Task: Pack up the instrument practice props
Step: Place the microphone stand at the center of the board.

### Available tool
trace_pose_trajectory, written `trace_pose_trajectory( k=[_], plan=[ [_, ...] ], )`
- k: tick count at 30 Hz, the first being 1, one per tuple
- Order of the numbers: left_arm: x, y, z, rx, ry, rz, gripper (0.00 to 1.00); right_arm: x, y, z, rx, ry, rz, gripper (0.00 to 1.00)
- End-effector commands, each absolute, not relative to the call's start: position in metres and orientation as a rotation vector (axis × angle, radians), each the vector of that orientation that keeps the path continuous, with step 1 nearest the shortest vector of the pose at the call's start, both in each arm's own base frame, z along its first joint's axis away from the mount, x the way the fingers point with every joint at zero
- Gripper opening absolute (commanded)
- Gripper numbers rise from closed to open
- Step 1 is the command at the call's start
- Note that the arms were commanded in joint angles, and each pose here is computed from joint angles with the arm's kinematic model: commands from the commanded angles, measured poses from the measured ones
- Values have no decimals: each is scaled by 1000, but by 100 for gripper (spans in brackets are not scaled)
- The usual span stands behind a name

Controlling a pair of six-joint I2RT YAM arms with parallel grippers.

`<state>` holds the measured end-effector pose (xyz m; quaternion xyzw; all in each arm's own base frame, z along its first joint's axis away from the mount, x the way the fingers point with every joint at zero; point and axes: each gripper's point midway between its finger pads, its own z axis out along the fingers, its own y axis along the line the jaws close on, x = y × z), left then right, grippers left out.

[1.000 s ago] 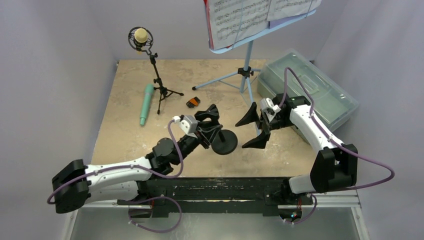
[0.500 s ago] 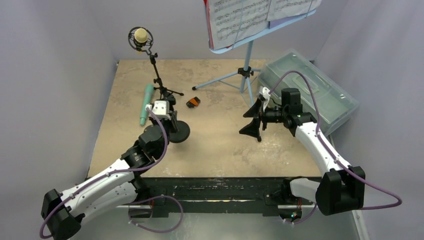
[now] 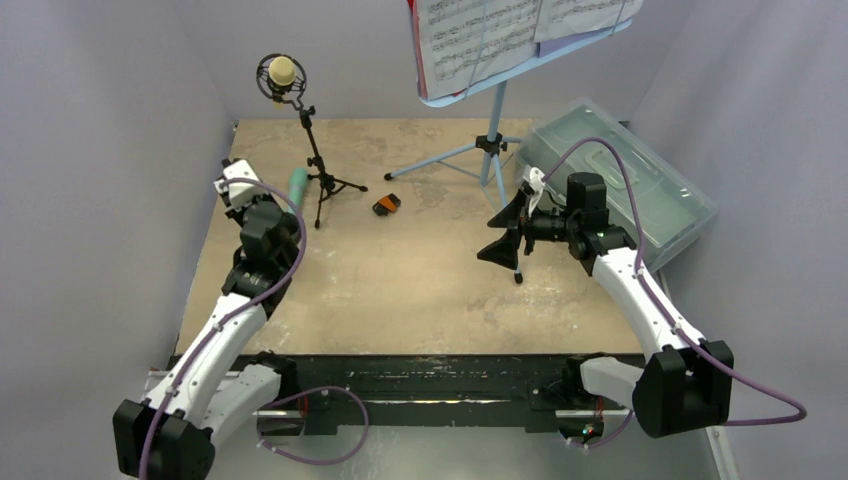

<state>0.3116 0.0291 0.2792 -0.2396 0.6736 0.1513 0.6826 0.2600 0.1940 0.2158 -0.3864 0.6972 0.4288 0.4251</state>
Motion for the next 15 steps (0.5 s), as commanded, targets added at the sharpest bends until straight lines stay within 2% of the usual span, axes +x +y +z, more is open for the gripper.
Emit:
trace_pose_trajectory(
  k=[1, 7, 15],
  plan=[
    [338, 71, 317, -654, 1350, 307, 0, 261, 193, 229, -965, 1696, 1036, 99],
    [380, 136, 292, -692, 1273, 375, 0, 261, 193, 230, -967, 1690, 1033, 99],
    [461, 158, 267, -528, 1259, 317, 0, 265, 192, 222, -966, 1712, 1024, 99]
  ],
)
